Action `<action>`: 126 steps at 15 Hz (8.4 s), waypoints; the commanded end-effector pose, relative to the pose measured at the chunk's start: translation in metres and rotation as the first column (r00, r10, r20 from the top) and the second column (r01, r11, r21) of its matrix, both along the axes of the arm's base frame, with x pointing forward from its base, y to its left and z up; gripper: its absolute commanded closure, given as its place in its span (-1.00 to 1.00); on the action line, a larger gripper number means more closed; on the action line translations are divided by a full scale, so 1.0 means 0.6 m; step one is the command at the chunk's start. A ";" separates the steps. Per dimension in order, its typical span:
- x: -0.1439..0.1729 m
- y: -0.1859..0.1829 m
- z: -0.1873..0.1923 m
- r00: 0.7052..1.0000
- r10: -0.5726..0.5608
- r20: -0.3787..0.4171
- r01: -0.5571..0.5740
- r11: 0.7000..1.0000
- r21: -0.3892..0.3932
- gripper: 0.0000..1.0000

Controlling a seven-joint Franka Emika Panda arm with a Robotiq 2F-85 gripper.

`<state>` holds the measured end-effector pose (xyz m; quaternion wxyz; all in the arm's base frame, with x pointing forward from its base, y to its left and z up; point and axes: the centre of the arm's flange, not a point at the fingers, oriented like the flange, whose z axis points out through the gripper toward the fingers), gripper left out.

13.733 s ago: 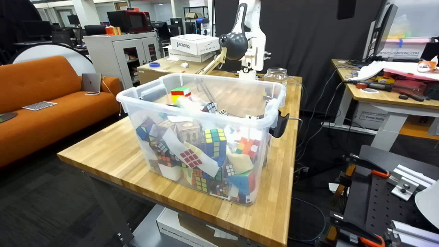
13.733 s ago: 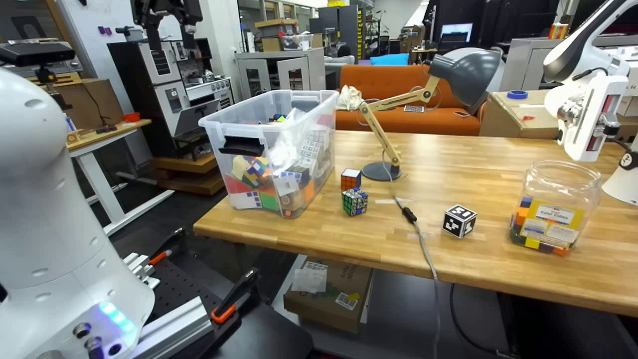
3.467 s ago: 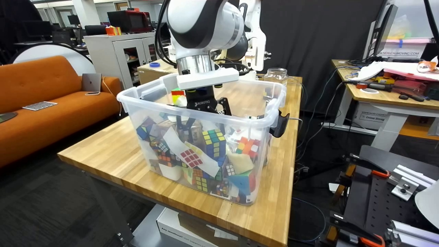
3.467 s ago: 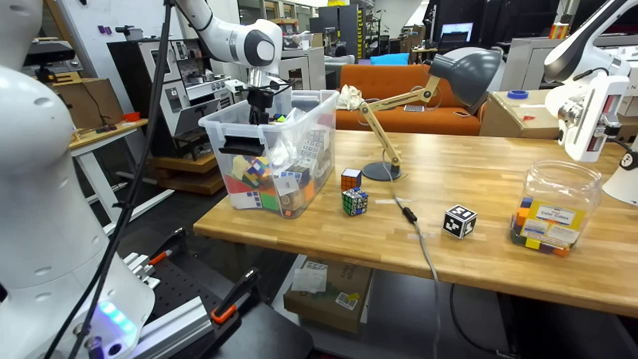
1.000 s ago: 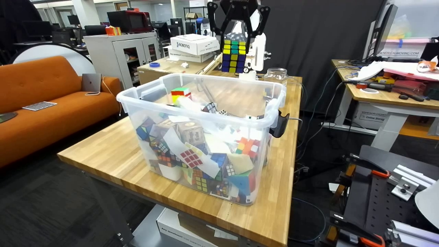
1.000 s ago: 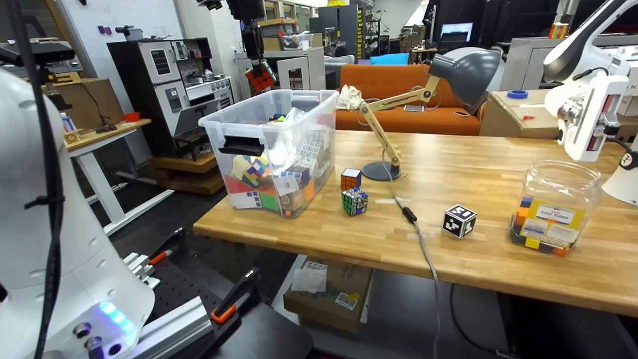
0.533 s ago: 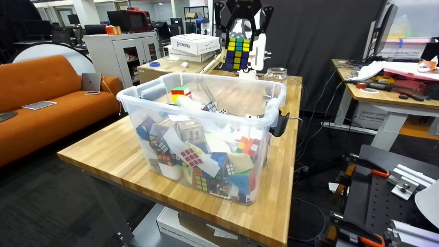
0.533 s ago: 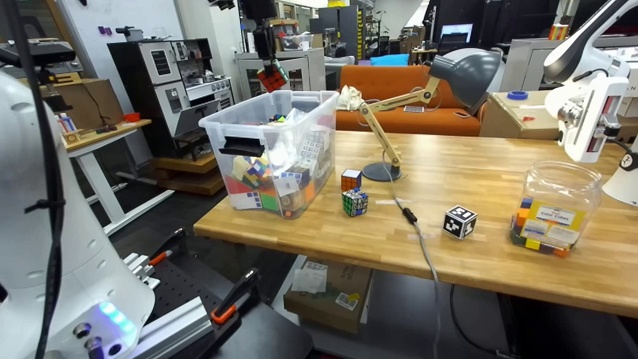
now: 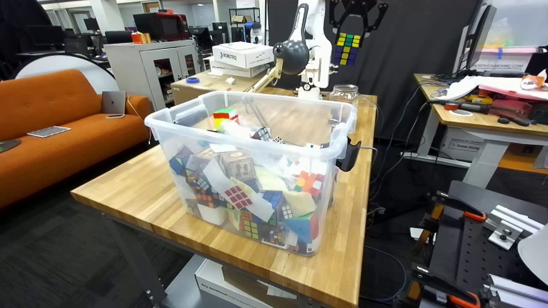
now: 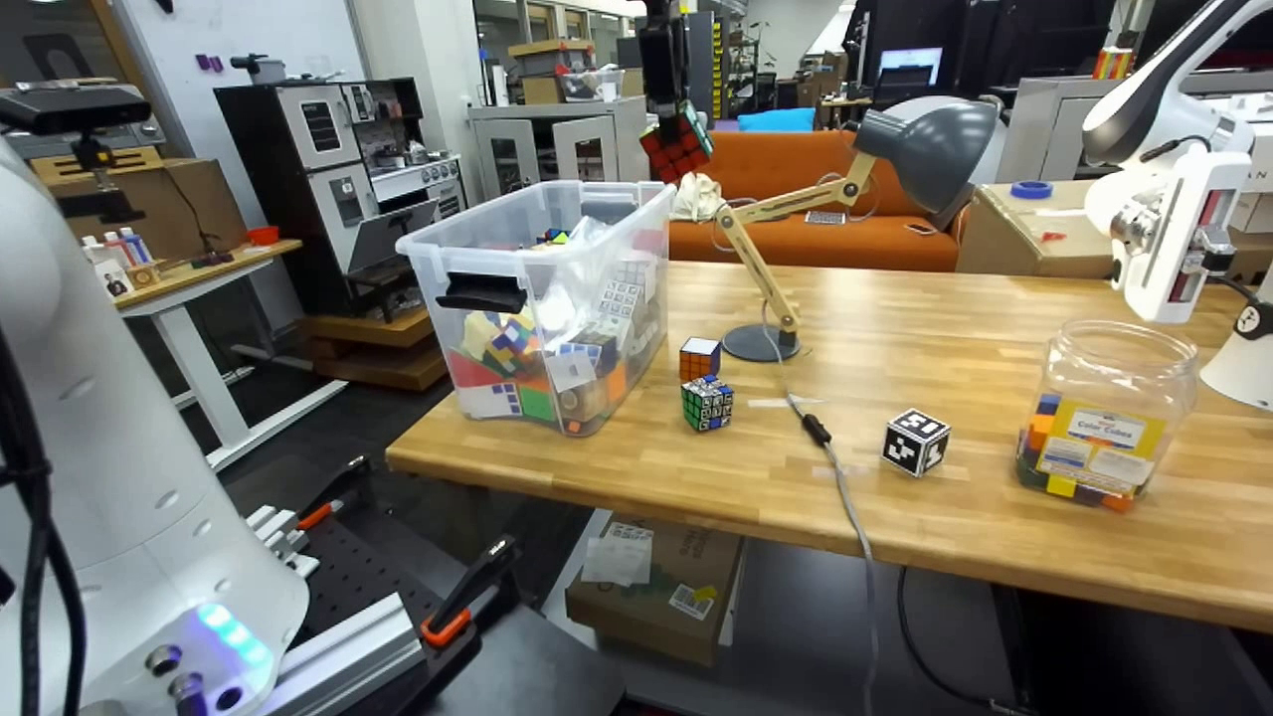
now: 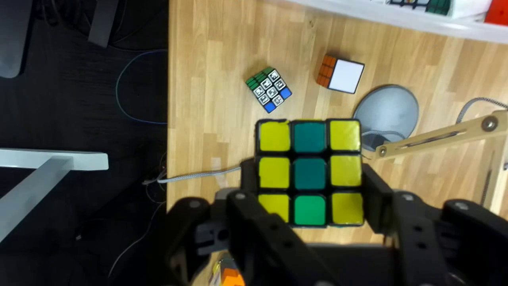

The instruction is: Remove one Rubik's cube from the container on the left and place it on the table

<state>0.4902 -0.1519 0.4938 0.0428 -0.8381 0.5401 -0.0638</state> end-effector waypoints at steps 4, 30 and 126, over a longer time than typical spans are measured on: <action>-0.002 -0.008 -0.004 1.000 0.003 -0.004 -0.003 1.000 0.000 -0.24; 0.045 -0.093 -0.177 0.963 -0.200 -0.181 0.217 0.973 0.078 -0.24; -0.114 -0.188 -0.173 0.891 -0.364 -0.270 0.433 0.859 0.272 -1.00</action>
